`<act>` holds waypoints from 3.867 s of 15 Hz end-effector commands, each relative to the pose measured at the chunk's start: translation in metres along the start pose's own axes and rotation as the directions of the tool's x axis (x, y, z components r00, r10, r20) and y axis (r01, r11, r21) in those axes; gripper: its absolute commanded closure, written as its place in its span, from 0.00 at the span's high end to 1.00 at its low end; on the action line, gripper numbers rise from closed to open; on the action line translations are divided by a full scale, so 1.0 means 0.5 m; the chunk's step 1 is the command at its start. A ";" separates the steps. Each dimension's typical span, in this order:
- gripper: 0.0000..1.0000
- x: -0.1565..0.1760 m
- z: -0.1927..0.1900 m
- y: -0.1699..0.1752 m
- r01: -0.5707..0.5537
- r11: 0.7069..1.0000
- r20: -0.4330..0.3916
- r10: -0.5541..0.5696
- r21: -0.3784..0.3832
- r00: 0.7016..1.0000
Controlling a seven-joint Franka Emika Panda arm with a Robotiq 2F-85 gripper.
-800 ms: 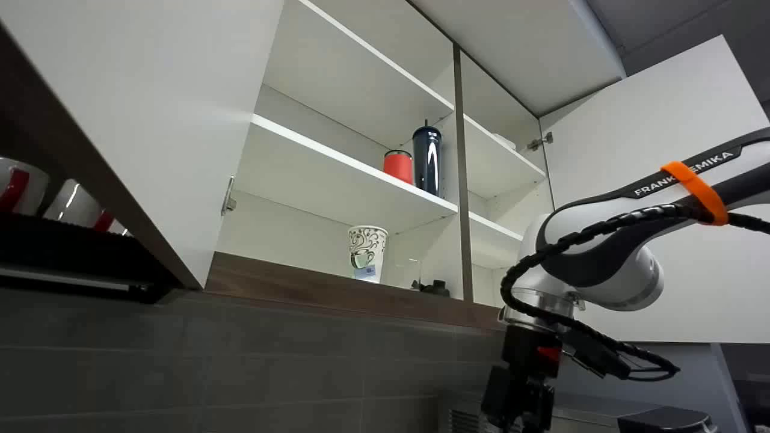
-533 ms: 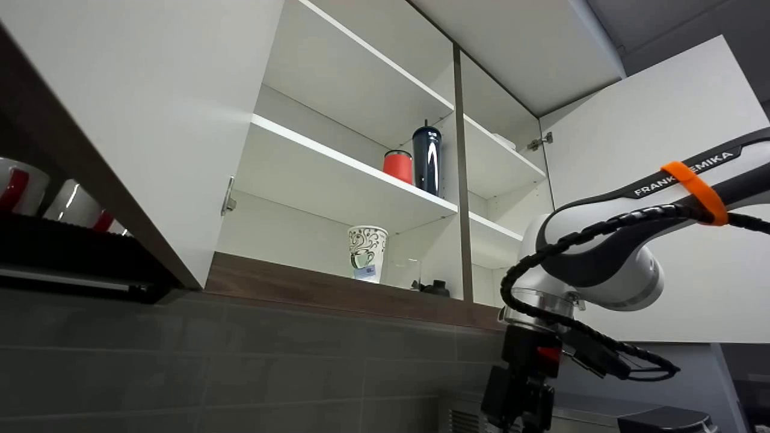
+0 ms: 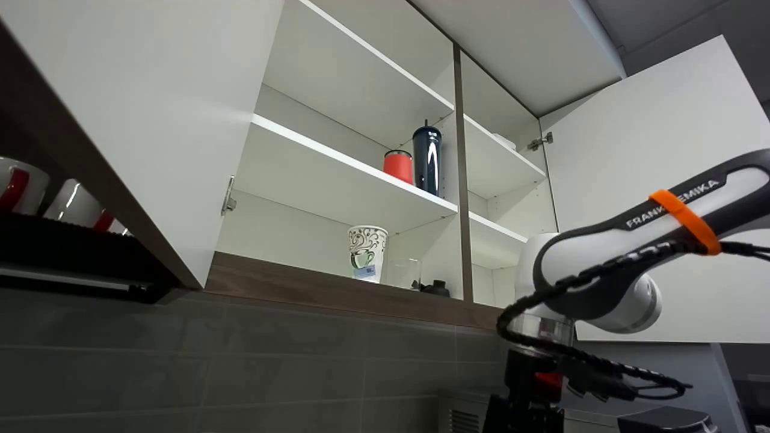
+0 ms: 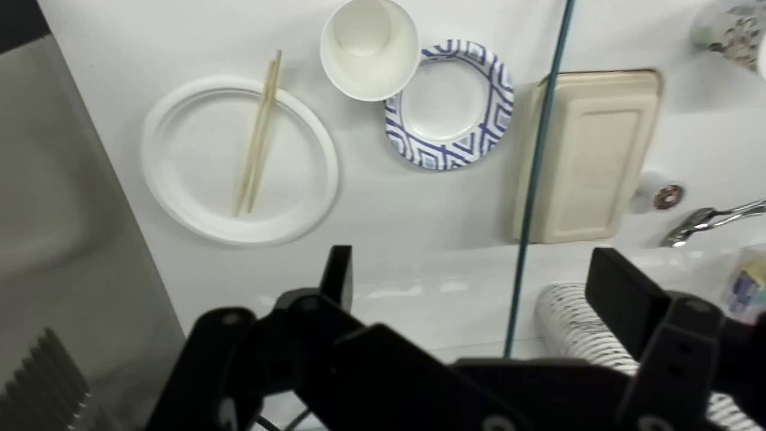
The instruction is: Put the bowl and cup inside the cupboard
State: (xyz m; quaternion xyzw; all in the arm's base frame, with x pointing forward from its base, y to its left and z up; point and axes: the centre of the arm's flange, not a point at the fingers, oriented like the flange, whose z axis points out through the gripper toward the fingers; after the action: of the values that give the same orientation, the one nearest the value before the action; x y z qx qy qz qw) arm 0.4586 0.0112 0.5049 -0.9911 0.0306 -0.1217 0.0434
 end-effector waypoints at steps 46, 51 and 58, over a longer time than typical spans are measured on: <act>0.01 0.066 0.459 -0.018 -0.030 0.996 0.106 0.021 0.089 0.994; 0.29 0.069 0.547 -0.019 -0.024 0.993 0.156 0.006 0.113 0.988; 0.74 0.081 0.506 0.029 -0.063 0.992 0.111 0.051 0.109 0.993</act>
State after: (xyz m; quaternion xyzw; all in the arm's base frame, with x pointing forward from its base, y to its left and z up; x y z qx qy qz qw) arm 0.5591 0.0289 0.2579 -0.9930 0.0366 -0.0538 0.0989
